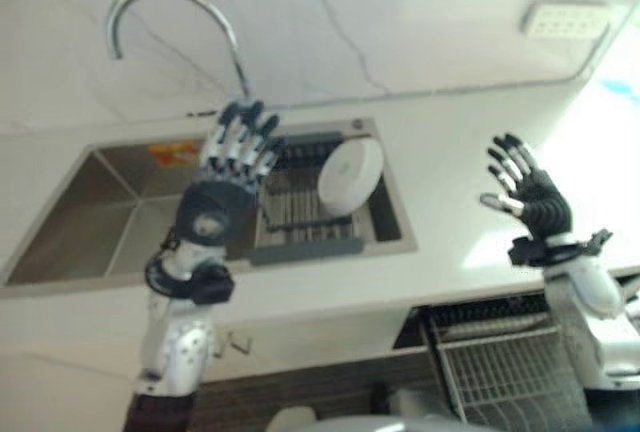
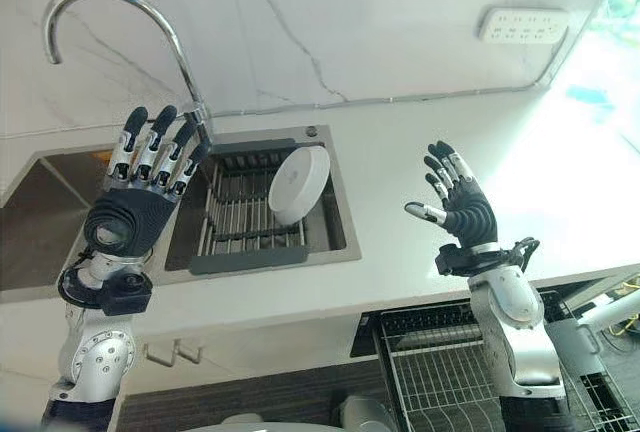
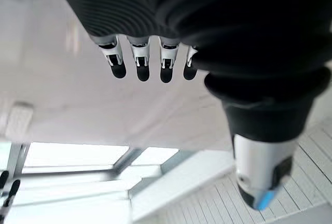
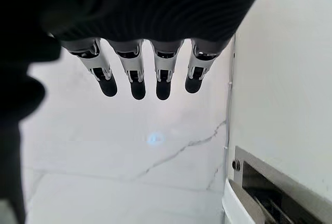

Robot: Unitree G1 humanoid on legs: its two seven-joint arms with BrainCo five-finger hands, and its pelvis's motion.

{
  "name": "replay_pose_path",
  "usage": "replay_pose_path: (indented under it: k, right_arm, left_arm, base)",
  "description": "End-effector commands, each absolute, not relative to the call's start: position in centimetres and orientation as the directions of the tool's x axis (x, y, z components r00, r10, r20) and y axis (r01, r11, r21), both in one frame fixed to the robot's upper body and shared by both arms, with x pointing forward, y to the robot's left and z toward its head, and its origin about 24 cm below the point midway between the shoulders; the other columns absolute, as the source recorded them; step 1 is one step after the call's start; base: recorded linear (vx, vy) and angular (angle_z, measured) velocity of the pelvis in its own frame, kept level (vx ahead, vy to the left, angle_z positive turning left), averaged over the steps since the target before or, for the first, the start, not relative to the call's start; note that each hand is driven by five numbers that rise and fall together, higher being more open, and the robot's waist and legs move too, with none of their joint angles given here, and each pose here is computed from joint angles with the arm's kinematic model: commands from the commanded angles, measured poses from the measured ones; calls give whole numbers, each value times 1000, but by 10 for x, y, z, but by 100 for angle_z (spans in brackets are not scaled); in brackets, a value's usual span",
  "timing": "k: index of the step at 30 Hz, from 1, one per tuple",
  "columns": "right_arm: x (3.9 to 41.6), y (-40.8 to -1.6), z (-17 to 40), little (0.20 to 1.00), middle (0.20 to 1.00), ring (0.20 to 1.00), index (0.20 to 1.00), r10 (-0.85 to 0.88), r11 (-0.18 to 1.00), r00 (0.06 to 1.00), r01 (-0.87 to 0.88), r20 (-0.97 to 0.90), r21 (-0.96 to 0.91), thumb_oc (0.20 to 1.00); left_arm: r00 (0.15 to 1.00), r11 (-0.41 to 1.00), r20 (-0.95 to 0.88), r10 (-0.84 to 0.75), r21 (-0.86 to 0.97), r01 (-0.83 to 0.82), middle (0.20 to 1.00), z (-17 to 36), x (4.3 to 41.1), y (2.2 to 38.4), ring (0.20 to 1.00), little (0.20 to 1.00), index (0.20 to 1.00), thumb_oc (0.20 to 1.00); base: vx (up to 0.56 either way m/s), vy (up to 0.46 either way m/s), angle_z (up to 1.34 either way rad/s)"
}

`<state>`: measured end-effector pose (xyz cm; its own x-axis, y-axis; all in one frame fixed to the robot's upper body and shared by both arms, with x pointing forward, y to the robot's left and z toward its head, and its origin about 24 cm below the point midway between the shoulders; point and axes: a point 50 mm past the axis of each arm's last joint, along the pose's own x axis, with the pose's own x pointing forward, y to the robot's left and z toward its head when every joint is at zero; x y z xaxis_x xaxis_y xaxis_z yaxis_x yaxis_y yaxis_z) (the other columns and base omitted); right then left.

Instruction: Place the dishes in the dishwasher.

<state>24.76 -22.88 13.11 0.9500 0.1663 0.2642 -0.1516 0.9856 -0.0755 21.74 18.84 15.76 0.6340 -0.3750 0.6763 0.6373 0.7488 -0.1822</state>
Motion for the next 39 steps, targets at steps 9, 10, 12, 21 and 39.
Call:
replay_pose_path:
  k: [9, 10, 12, 21, 39]
  right_arm:
    - [284, -218, 121, 1000, 1000, 1000, 1000, 155, 946, 968, -204, 199, 253, 1000]
    - [287, -216, 118, 1000, 1000, 1000, 1000, 159, 937, 973, -203, 170, 284, 1000]
    - [291, -214, 112, 1000, 1000, 1000, 1000, 152, 928, 979, -189, 137, 321, 1000]
    - [301, -207, 94, 1000, 1000, 1000, 1000, 147, 889, 988, -152, 45, 431, 1000]
    - [305, -197, 78, 1000, 1000, 1000, 1000, 223, 759, 975, -170, -6, 629, 1000]
  left_arm:
    - [583, 778, 701, -412, -63, 625, 1000, 175, 226, 186, 1000, 1000, 1000, 1000]
    - [586, 778, 697, -414, -64, 625, 1000, 175, 227, 185, 1000, 1000, 1000, 1000]
    - [596, 781, 688, -415, -67, 621, 1000, 174, 229, 184, 1000, 1000, 1000, 1000]
    - [614, 766, 672, -414, -108, 634, 1000, 170, 233, 180, 1000, 1000, 1000, 1000]
    - [636, 746, 658, -403, -166, 645, 1000, 168, 237, 178, 1000, 1000, 1000, 1000]
  base:
    - [-7, 12, 14]
    - [23, 7, 5]
    - [24, 2, 4]
    - [24, 11, 3]
    - [31, 9, 5]
